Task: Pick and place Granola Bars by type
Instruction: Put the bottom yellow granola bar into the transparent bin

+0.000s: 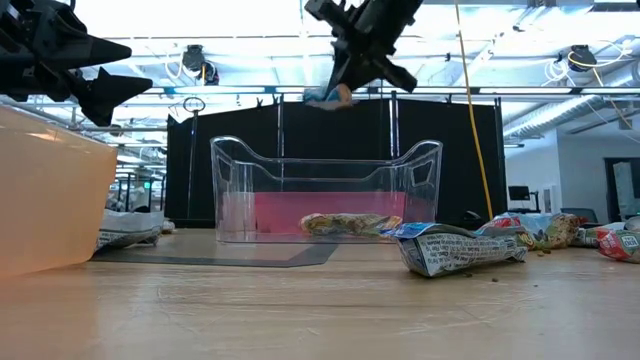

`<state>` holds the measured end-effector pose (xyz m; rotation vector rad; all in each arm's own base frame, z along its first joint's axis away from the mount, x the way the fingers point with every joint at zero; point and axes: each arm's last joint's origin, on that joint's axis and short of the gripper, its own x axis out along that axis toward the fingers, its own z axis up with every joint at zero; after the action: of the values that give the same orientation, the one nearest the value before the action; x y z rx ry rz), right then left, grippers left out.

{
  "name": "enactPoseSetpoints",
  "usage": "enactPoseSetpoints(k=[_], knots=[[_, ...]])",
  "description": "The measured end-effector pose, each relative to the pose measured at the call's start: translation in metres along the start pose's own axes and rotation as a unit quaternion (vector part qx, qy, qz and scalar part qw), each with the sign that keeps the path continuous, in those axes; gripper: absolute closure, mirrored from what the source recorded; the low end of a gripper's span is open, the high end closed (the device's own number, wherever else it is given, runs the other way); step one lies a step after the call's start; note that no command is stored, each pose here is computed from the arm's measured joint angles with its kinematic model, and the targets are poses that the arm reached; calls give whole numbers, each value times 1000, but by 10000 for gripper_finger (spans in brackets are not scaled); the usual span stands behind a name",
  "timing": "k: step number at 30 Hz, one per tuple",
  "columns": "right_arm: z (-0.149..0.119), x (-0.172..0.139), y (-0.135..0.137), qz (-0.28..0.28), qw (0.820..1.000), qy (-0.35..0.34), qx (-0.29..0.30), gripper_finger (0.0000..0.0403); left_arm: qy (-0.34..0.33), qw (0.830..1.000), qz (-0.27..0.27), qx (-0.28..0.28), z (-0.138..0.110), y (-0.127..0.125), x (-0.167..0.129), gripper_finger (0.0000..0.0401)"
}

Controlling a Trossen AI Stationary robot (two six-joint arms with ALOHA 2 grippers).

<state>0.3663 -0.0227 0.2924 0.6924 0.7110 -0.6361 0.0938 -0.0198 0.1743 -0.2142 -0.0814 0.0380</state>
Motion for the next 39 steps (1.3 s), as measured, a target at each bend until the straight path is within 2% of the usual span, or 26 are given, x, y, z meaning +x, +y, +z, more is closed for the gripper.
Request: enactPoseSetpoints(k=[13, 27, 39], knots=[[-25, 46, 5, -26, 997, 66, -24, 402, 0, 1000, 0, 0, 0, 0, 0, 132], [-42, 75, 5, -41, 992, 103, -62, 402, 0, 1000, 0, 0, 0, 0, 0, 132], [-53, 85, 5, -56, 987, 125, -84, 403, 0, 1000, 0, 0, 0, 0, 0, 132]])
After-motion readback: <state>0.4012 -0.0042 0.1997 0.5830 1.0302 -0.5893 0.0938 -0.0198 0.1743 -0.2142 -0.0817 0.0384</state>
